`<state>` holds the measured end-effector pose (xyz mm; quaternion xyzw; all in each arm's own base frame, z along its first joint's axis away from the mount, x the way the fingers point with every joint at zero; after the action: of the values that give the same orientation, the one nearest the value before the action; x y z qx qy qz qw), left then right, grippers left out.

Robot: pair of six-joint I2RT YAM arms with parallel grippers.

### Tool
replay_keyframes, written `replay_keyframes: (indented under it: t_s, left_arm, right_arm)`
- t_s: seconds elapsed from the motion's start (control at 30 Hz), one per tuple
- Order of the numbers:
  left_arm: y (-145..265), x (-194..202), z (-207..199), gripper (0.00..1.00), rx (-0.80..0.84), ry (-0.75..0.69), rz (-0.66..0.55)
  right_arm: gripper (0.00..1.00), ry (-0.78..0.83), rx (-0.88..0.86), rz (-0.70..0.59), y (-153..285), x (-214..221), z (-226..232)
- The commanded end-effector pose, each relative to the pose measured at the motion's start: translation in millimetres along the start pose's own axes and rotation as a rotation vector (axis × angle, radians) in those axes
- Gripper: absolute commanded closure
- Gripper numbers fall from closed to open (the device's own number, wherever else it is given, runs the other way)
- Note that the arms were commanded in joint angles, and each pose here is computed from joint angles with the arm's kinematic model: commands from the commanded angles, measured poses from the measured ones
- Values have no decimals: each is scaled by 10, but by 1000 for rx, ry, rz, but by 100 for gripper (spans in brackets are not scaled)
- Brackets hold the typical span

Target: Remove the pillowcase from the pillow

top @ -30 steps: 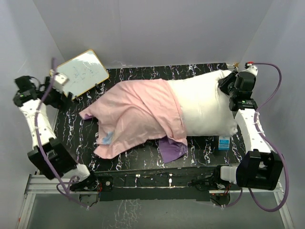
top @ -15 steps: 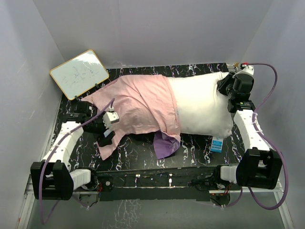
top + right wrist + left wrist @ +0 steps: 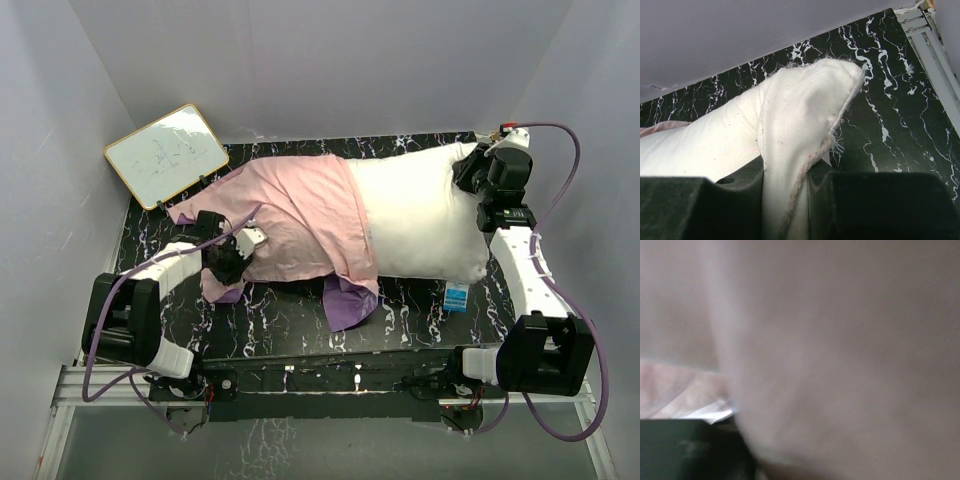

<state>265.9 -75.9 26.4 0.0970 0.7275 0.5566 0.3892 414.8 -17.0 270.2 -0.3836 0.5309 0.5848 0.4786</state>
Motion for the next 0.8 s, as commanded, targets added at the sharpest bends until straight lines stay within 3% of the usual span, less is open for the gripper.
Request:
replay_keyframes:
  t_s: [0.0,0.03,0.2,0.43,0.77]
  left_arm:
    - [134,53,217,92,-112,19,12]
    - [201,83,261,100,-127,22,11]
    - [705,267,590,100,-205,62,-46]
    - [1341,802,1036,100,-359,22,-29]
    - [1947,1605,1745,100,-489,238,9]
  right_arm:
    - [92,27,16,-263,217,-912,60]
    - [92,17,28,-275,232,-955,44]
    - [92,-20,64,-325,280,-1111,3]
    - [92,-36,191,-369,380,-1217,-208]
    - [92,-93,341,-399,576,-1289,-538]
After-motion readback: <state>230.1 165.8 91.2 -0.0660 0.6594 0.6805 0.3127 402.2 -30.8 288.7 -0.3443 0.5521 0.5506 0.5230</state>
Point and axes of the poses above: each gripper's point midway between its finger pads, its own y axis back along the fingers, its own z axis along the line the jaws close on, x = y × z, the point moved 1 cm from there along y, back along the fingers, and after that the axes turned 11 degrees about y, right-handed, at the moved point
